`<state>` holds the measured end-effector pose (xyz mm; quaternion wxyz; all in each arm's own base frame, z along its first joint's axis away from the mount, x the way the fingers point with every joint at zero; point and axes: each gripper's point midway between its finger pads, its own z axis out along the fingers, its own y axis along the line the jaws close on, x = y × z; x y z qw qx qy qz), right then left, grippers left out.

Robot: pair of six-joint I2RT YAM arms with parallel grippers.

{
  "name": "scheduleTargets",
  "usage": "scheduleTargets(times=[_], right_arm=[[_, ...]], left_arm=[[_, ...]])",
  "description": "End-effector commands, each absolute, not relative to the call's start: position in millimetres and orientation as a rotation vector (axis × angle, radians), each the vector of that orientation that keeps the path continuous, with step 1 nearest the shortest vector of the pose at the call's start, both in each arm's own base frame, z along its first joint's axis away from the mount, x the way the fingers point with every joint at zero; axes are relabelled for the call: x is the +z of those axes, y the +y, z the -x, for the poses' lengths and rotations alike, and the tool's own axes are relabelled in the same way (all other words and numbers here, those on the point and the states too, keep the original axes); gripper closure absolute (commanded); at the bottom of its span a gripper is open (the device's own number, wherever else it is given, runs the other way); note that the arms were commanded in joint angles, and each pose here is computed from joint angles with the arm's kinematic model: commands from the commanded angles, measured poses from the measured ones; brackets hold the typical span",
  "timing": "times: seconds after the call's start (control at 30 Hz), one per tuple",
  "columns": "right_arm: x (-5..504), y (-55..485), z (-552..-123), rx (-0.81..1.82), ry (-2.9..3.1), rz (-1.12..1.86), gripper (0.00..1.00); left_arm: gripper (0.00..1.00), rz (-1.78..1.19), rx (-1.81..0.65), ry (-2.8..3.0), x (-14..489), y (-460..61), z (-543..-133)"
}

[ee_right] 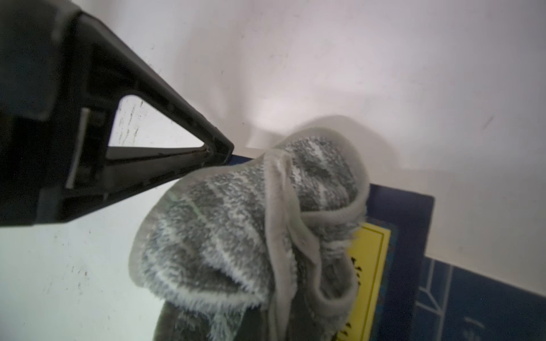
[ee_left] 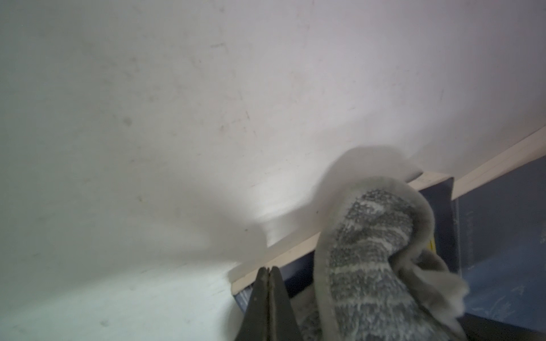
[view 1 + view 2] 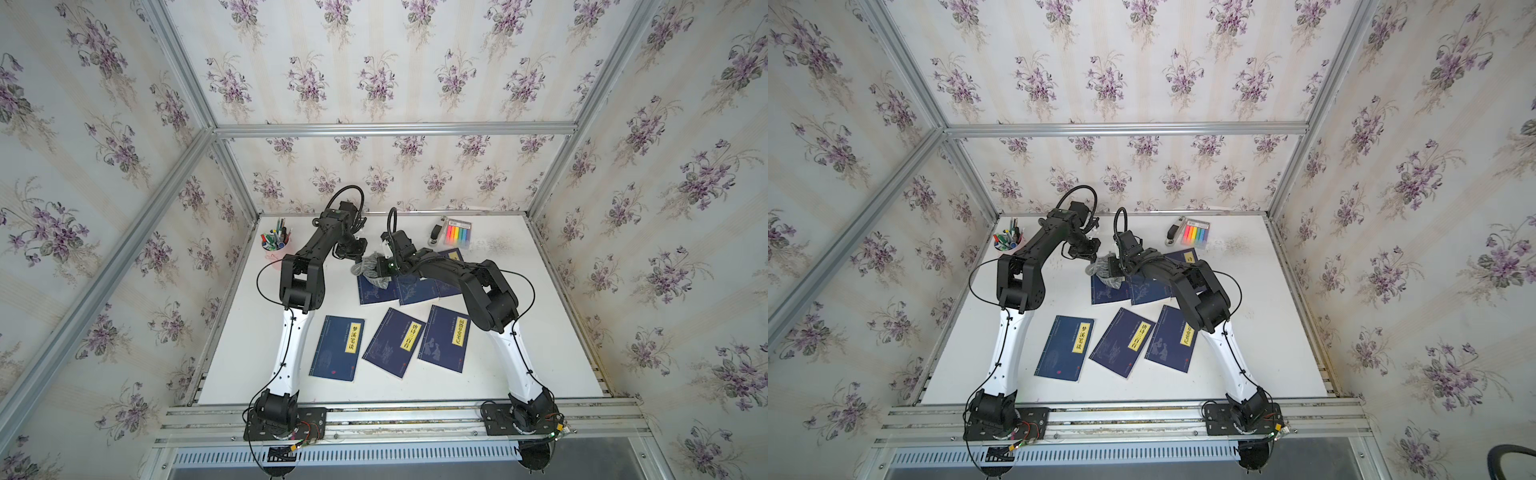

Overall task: Wipe the cover of the book
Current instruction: Wipe the dirt from the cover of the book.

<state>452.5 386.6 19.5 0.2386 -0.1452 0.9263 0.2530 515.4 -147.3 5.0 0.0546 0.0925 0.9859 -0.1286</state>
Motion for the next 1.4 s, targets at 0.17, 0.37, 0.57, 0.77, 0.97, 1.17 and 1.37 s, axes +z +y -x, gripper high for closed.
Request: scheduleTargets(times=[0.17,0.37,0.57,0.77,0.97,1.17,1.37], right_arm=[[-22.1,344.7,-372.3,0.498,2.763,0.439,1.00],[-30.3,326.5,-333.5,0.445,2.793,0.449,1.00],[-28.1,326.0,-346.9,0.454,2.780,0.425,1.00],[-25.2,337.2,-388.2,0.572,2.760,0.371,1.00],[-21.2,352.3,-423.2,0.624,2.739,0.346,1.00],[-17.4,366.3,-430.4,0.655,2.737,0.370,1.00],[-16.3,387.4,-404.5,0.698,2.737,0.496,1.00]], left_arm=[[1.00,-0.298,-0.315,3.181,-26.3,-136.9,-477.1],[1.00,-0.297,-0.317,3.179,-26.0,-136.8,-477.4],[1.00,-0.301,-0.322,3.180,-25.5,-137.9,-476.8],[1.00,-0.302,-0.327,3.184,-26.0,-138.0,-475.8],[1.00,-0.306,-0.331,3.186,-26.8,-138.6,-475.3],[1.00,-0.307,-0.338,3.184,-26.4,-139.3,-475.3],[1.00,-0.311,-0.351,3.187,-27.6,-140.6,-474.4]])
